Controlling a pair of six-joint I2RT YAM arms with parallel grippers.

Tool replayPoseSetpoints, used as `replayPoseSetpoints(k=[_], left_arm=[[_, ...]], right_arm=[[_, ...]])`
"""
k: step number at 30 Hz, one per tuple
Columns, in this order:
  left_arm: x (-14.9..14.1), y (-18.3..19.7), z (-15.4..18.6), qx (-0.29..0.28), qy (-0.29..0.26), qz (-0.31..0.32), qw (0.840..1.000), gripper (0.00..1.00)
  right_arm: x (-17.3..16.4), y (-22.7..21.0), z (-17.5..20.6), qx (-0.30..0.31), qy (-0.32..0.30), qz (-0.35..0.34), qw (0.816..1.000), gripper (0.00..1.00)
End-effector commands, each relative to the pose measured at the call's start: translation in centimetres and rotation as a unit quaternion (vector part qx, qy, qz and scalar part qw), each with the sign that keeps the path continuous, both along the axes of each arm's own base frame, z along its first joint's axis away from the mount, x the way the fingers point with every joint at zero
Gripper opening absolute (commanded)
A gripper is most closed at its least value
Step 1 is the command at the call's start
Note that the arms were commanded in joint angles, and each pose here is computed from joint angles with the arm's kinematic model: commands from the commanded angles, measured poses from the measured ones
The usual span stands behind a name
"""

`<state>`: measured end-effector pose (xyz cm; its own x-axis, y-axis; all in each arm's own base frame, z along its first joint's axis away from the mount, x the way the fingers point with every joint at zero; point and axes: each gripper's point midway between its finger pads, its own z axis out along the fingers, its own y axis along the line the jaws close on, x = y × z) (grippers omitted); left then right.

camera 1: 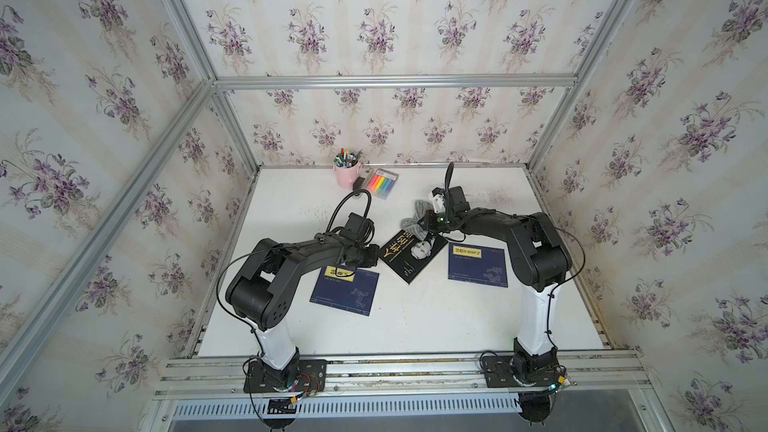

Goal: Wipe the cover of the book
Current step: Wipe the dirt from the cover of the book.

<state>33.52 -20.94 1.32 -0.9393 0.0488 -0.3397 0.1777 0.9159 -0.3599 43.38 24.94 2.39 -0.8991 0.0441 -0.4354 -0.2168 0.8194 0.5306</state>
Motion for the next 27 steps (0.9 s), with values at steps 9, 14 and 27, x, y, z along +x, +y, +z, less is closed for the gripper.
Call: replayPoseSetpoints(k=[9,14,27], left_arm=[[0.4,-0.5,-0.4,-0.008,0.007,0.0,1.0,0.0],[0.5,-0.7,-0.5,-0.012,0.009,0.001,1.0,0.0],[0.4,-0.4,-0.3,-0.008,0.003,0.004,1.0,0.0]], right_arm=[[-9.8,4.6,-3.8,-0.035,0.077,0.063,0.994,0.0],[-12.9,7.2,-3.6,-0.032,0.077,0.092,0.992,0.0],[-14.4,9.6,-2.9,-0.021,0.069,0.116,0.991,0.0]])
